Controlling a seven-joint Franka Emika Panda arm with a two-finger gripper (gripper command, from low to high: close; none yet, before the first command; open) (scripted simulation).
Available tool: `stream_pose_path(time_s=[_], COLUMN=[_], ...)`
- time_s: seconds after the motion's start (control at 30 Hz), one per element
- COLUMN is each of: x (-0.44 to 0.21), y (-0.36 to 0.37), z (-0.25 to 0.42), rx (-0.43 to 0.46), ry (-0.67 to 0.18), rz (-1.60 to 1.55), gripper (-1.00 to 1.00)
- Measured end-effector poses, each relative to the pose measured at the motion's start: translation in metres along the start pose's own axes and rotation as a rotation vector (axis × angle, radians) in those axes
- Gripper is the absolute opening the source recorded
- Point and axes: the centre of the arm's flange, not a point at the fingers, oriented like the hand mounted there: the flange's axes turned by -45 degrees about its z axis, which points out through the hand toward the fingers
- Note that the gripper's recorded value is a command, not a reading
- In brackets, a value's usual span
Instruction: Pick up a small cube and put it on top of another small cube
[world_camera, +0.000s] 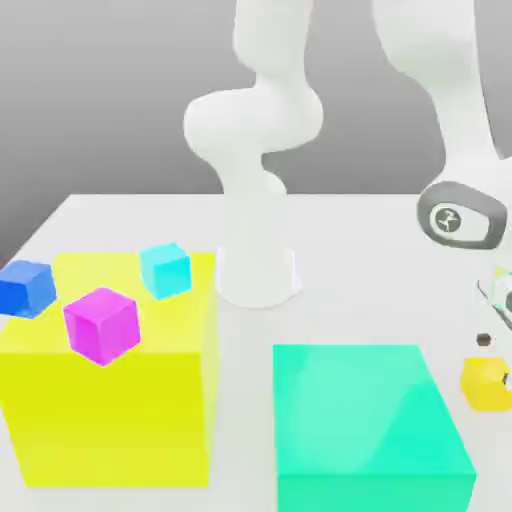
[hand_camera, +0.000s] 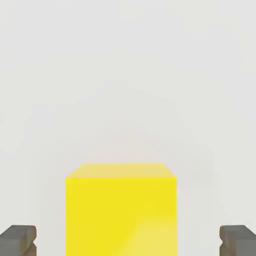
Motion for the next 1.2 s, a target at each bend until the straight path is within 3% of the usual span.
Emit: stream_pose_path(time_s=[0.23, 0.43, 0.53, 0.7, 0.93, 1.07, 1.1, 1.2], x=[0.000, -0.011, -0.073, -0.246, -0.432, -0.492, -0.495, -0.495], y=[0.000, 0.015, 0.083, 0.168, 0.158, 0.138, 0.136, 0.136], z=[0.001, -0.063, -0.106, -0.186, -0.289, -0.273, -0.262, -0.262], rx=[0.001, -0.006, -0.029, -0.042, -0.014, 0.002, 0.002, 0.002], ry=[-0.001, -0.009, -0.034, -0.055, -0.019, 0.003, 0.003, 0.003], rz=[-0.001, 0.044, 0.275, 0.760, 1.246, 1.400, 1.406, 1.406], gripper=[-1.00, -1.00, -1.00, -1.00, -1.00, -1.00, 1.00, 1.00])
